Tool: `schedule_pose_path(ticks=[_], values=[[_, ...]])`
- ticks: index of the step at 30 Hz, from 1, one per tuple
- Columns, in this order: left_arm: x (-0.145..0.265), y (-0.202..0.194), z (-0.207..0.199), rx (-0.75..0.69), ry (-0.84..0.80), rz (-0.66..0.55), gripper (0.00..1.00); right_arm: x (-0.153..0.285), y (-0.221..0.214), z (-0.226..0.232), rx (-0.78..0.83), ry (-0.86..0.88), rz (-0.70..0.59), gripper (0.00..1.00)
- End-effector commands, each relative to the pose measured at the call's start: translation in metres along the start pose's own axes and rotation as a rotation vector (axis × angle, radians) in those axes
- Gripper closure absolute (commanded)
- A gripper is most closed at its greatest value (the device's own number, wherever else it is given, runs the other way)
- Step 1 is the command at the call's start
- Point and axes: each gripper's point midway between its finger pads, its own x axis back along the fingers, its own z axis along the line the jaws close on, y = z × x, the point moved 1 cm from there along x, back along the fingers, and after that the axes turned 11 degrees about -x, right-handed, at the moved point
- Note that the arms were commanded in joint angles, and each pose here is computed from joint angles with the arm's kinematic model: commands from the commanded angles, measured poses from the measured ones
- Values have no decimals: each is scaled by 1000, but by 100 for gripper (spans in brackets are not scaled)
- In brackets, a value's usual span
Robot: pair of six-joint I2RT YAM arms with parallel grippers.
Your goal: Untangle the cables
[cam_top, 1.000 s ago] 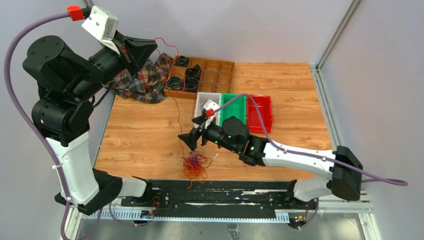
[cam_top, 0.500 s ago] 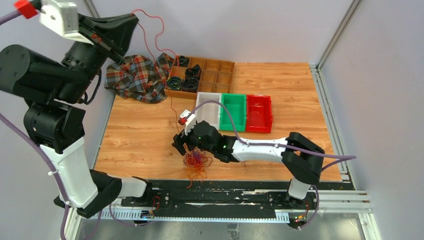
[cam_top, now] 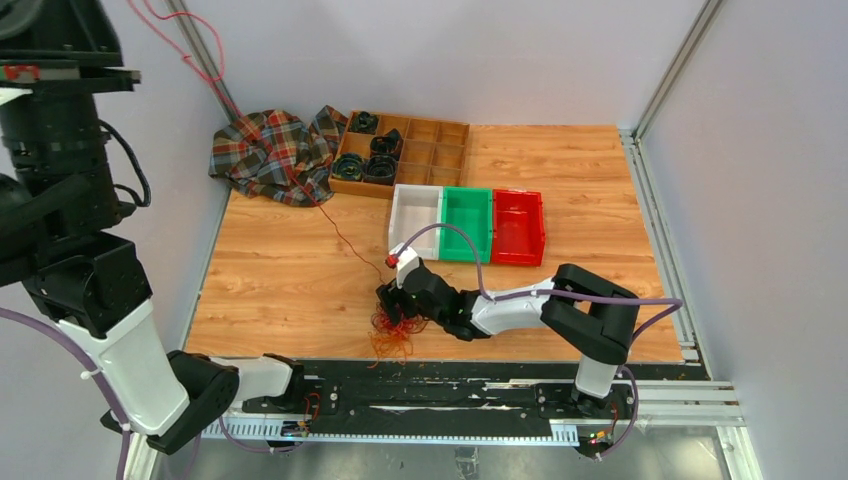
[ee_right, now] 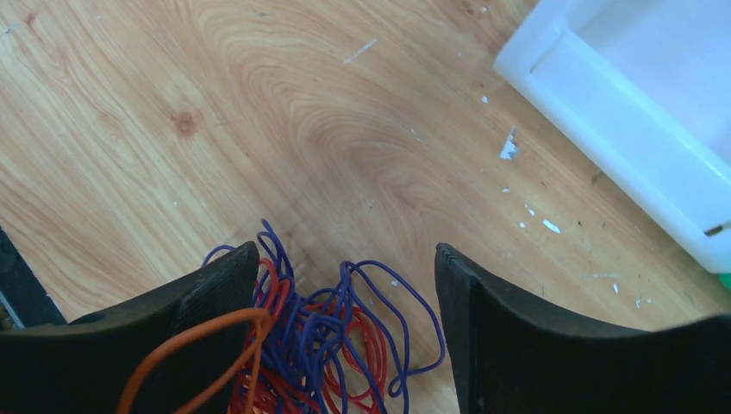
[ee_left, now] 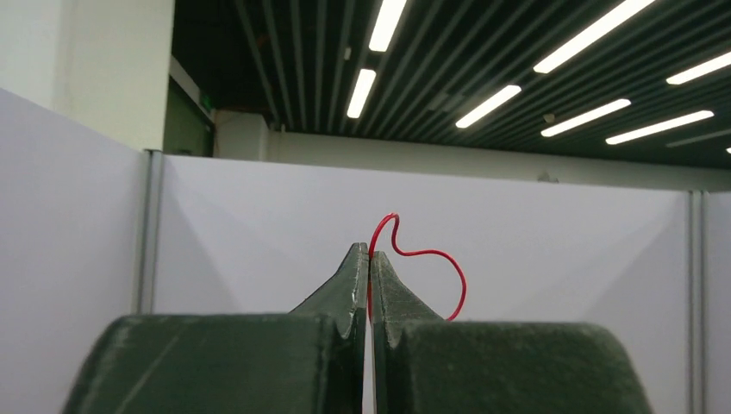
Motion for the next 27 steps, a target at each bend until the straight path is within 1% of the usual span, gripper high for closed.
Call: schedule_pose_path(ticks=[1,3,5,8,14,16,20,22,25,27], values=[[3,48,41,-15,206,-164,99,5,-11,-21,-40,-82,-13,26],[6,66,54,-14,273,-236,100,7,-17,-27,-47,-103,-8,26],[9,82,62,-18,305,-286,99,9,-20,-30,-51,-113,-8,26],[10,96,67,-27,327,-342,99,14,-22,-34,-57,-123,-8,26],[25,131,86,-54,434,-497,99,22,-30,-41,-79,-144,-3,26],[26,134,85,-61,426,-511,99,25,-35,-45,-94,-155,-3,23],[20,122,79,-64,400,-483,99,32,-42,-52,-125,-168,-9,19],[13,105,64,-88,324,-439,99,36,-39,-54,-137,-170,-21,18],[7,66,38,-91,190,-314,99,45,-22,-53,-146,-154,-61,17],[7,26,18,-97,95,-191,99,53,-5,-48,-146,-127,-97,16]])
